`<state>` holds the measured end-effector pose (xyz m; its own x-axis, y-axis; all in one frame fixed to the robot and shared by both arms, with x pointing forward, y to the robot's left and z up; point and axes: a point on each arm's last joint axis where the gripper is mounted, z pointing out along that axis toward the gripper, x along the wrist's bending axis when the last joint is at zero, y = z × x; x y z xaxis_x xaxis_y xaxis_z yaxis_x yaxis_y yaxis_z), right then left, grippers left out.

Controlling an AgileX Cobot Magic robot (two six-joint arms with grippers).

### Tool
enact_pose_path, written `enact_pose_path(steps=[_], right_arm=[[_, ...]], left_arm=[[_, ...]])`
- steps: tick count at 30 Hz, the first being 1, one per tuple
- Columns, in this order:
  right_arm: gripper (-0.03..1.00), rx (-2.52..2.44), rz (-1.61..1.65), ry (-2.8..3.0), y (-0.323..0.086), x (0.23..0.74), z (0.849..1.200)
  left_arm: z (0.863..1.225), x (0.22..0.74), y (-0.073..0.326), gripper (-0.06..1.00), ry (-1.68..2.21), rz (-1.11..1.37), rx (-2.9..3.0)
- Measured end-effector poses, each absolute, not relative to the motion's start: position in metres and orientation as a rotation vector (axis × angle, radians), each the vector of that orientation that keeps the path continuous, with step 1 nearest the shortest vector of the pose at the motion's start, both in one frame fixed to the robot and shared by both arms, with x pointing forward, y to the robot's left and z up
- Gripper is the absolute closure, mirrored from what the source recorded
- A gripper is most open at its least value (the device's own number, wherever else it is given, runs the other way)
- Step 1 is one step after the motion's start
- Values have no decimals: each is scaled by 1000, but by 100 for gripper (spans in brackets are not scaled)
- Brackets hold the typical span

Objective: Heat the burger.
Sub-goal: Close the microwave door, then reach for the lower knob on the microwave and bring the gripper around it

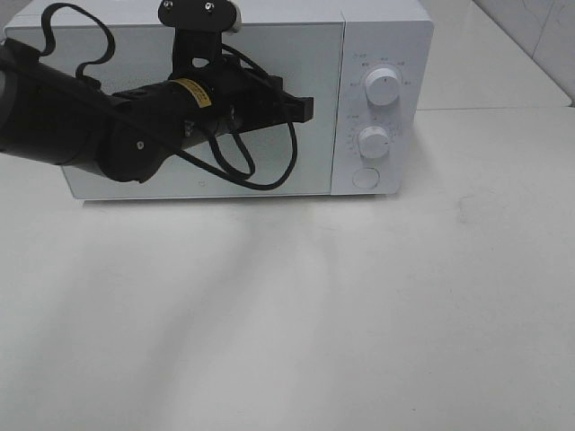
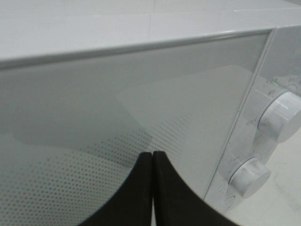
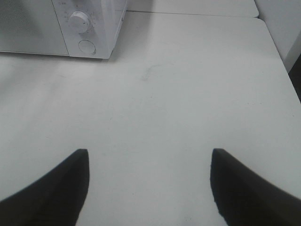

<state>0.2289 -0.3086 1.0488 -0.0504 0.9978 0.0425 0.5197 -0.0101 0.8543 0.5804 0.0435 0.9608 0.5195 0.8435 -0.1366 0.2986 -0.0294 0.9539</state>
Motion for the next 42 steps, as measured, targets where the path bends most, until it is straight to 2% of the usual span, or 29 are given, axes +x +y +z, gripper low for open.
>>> enact_pose_path(steps=[5, 12, 14, 15, 16, 17, 18, 19, 20, 22, 35, 42], right_arm=[[28, 1594, 966, 1637, -309, 229, 1049], [28, 1594, 966, 1637, -309, 229, 1049], [28, 1594, 966, 1637, -309, 229, 1049], [28, 1594, 966, 1637, -309, 229, 1049], [28, 1594, 966, 1637, -309, 229, 1049], [28, 1594, 966, 1637, -309, 229, 1049], [28, 1594, 966, 1637, -309, 229, 1049], [28, 1594, 966, 1637, -309, 229, 1049], [28, 1594, 966, 1637, -309, 229, 1049], [28, 1594, 966, 1637, -309, 229, 1049], [28, 1594, 966, 1637, -309, 229, 1049], [28, 1594, 966, 1637, -309, 229, 1049]], left_arm=[[976, 572, 48, 94, 1047, 535, 1661], [979, 554, 59, 94, 1118, 458, 1803], [979, 551, 60, 90, 1132, 441, 1835], [981, 546, 63, 75, 1157, 408, 1888], [984, 540, 66, 52, 1186, 370, 1944], [984, 540, 66, 52, 1186, 370, 1944], [985, 537, 68, 37, 1201, 352, 1969], [987, 531, 71, 14, 1229, 316, 2017], [987, 531, 71, 14, 1229, 316, 2017], [990, 522, 76, -1, 1268, 262, 2087], [1019, 486, 106, -5, 1332, 151, 2349], [1034, 489, 154, -5, 1520, 148, 2331]])
